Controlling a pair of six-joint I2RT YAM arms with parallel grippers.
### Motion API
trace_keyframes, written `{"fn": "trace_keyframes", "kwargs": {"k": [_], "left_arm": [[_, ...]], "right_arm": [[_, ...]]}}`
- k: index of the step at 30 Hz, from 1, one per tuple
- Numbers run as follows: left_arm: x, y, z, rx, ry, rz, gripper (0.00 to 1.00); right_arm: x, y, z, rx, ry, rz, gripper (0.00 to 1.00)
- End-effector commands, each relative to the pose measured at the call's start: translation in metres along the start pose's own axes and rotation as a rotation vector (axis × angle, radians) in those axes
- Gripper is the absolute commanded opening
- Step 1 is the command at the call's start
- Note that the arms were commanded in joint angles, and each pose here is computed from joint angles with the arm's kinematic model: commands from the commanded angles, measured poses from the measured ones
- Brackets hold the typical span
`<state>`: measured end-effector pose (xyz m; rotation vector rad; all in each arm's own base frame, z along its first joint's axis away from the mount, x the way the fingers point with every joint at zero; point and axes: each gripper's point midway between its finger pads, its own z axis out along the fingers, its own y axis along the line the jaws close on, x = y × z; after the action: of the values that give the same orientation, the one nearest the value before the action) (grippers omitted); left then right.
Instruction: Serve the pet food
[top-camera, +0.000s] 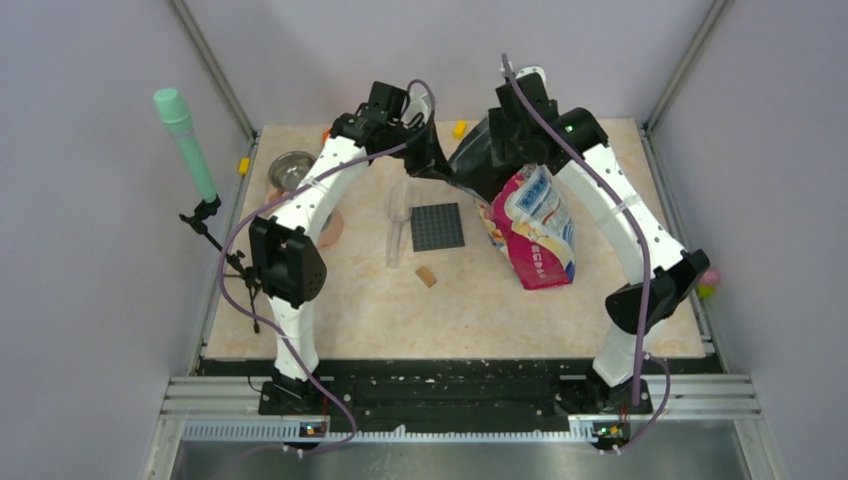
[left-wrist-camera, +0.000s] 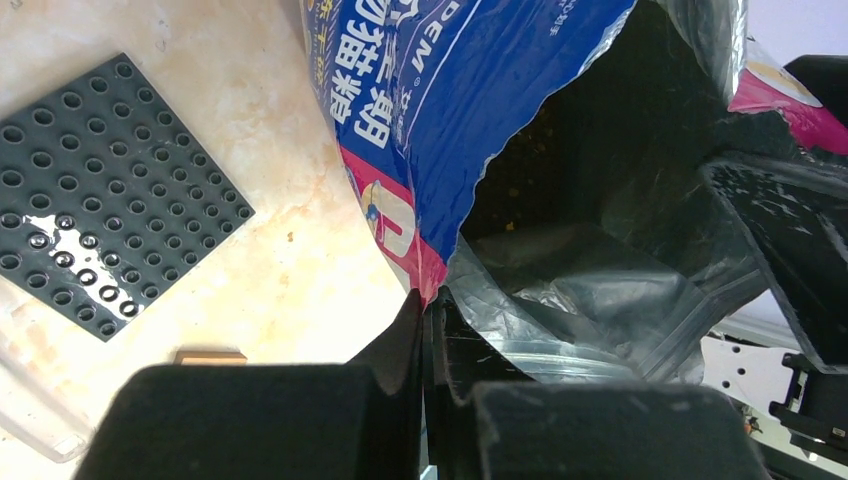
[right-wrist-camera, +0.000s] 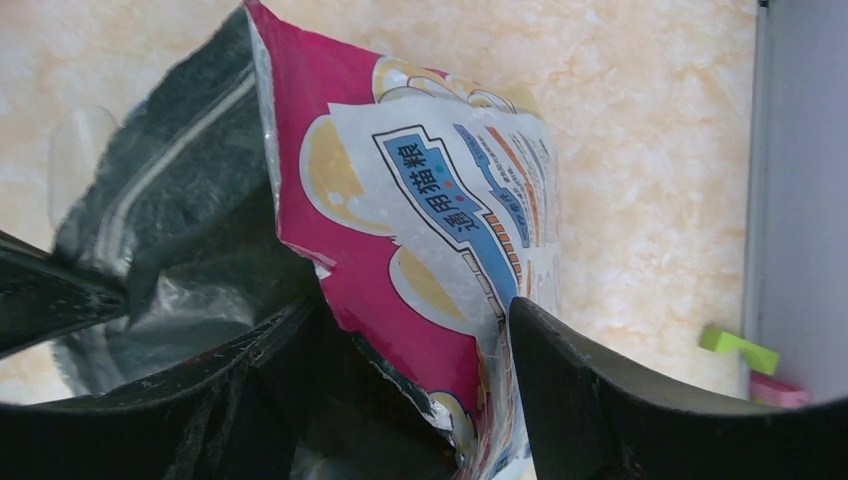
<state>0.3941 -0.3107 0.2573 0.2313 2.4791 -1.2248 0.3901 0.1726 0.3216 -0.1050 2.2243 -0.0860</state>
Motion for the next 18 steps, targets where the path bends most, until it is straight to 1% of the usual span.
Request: {"fn": "trace_keyframes", "kwargs": {"k": [1, 3, 7, 10, 12, 14, 18], "left_arm": [[-0.010, -0.032, -0.026, 0.053, -0.057, 0.063, 0.00], [-0.010, -0.033, -0.026, 0.057, -0.056, 0.065, 0.00], [-0.010, -0.036, -0.027, 0.069, -0.059, 0.069, 0.00], [-0.010, -0.036, -0.027, 0.067, -0.059, 0.065, 0.00], [-0.010, -0.035, -0.026, 0.066, -0.057, 0.064, 0.00], [-0.009, -0.034, -0.026, 0.064, -0.054, 0.064, 0.00], [-0.006, -0.032, -0.028, 0.052, -0.053, 0.057, 0.00]], "right_arm": [[-0.010, -0.013, -0.009, 0.043, -0.022, -0.105, 0.70], [-0.011, -0.010, -0.005, 0.028, -0.026, -0.146, 0.74], [-0.013, -0.007, 0.015, 0.067, -0.030, -0.194, 0.77], [-0.022, -0.005, 0.034, 0.117, -0.074, -0.186, 0.77], [-0.035, -0.013, 0.041, 0.180, -0.128, -0.152, 0.77], [-0.048, -0.031, 0.045, 0.254, -0.155, -0.086, 0.77], [-0.064, -0.058, 0.053, 0.279, -0.157, 0.008, 0.78]]}}
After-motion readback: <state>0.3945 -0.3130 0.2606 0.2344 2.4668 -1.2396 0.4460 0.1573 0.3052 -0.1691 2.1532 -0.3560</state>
